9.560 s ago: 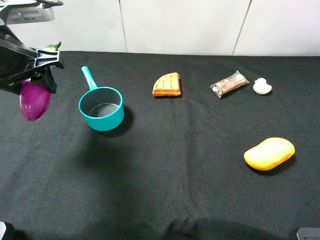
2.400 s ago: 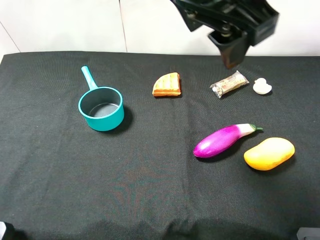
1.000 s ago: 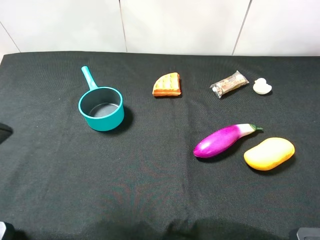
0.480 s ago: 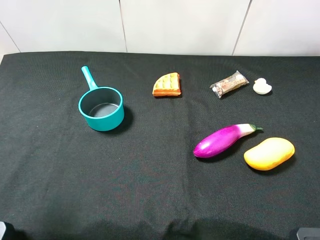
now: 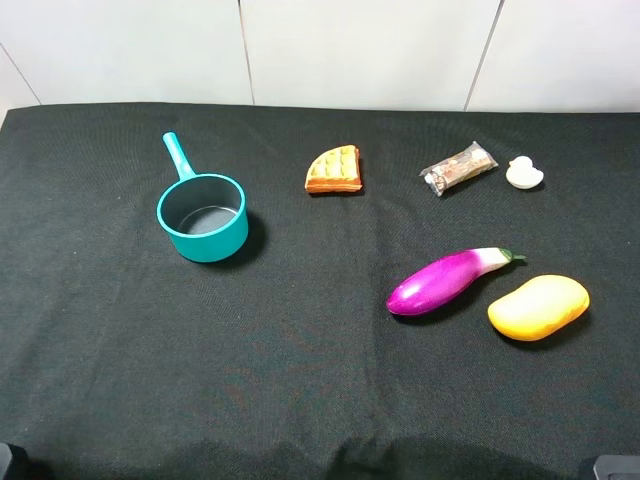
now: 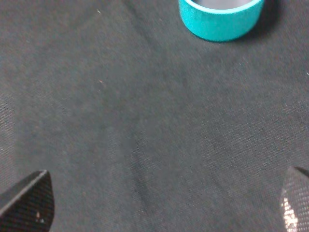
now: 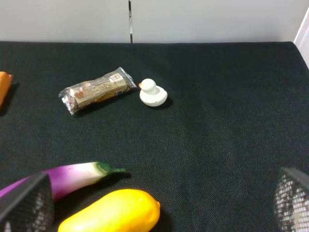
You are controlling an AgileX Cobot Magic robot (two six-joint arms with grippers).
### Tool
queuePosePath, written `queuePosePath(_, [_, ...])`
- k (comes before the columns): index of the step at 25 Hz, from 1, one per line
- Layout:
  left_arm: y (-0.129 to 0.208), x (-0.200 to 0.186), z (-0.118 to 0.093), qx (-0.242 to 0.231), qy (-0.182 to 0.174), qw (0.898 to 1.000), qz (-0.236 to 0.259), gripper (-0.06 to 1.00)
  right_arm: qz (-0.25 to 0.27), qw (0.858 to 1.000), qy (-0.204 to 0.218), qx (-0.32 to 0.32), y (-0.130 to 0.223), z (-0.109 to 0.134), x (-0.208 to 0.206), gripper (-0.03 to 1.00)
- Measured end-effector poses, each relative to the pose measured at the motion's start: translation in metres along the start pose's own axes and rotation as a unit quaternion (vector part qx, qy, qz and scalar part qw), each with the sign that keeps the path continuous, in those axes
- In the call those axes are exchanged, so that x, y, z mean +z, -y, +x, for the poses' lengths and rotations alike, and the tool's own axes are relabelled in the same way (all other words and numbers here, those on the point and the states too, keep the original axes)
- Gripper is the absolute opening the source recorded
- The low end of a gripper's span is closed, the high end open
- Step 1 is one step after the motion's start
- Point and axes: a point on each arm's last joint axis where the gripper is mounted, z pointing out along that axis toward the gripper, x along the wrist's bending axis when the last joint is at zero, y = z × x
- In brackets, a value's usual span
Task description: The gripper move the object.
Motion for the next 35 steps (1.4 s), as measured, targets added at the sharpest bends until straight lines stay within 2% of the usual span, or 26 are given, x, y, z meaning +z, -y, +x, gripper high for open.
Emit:
queuePosePath(7, [0.011, -0.016, 0.000, -0.010, -0.035, 0.998, -0.057, 0.99, 0.000, 1.000, 0.000, 0.000, 0.000, 0.000, 0.000, 0.69])
queuePosePath(14, [0.018, -0.024, -0.001, -0.010, -0.037, 0.995, -0.091, 0.99, 0.000, 1.000, 0.000, 0.000, 0.000, 0.000, 0.000, 0.69])
queuePosePath(19, [0.019, -0.025, -0.002, -0.012, -0.040, 0.994, -0.096, 0.99, 0.000, 1.000, 0.000, 0.000, 0.000, 0.000, 0.000, 0.69])
queuePosePath(25, [0.019, -0.025, -0.003, -0.027, -0.076, 0.993, -0.091, 0.99, 0.000, 1.000, 0.000, 0.000, 0.000, 0.000, 0.000, 0.69])
queuePosePath(35, [0.019, -0.025, -0.003, -0.023, -0.076, 0.993, -0.091, 0.99, 0.000, 1.000, 0.000, 0.000, 0.000, 0.000, 0.000, 0.69])
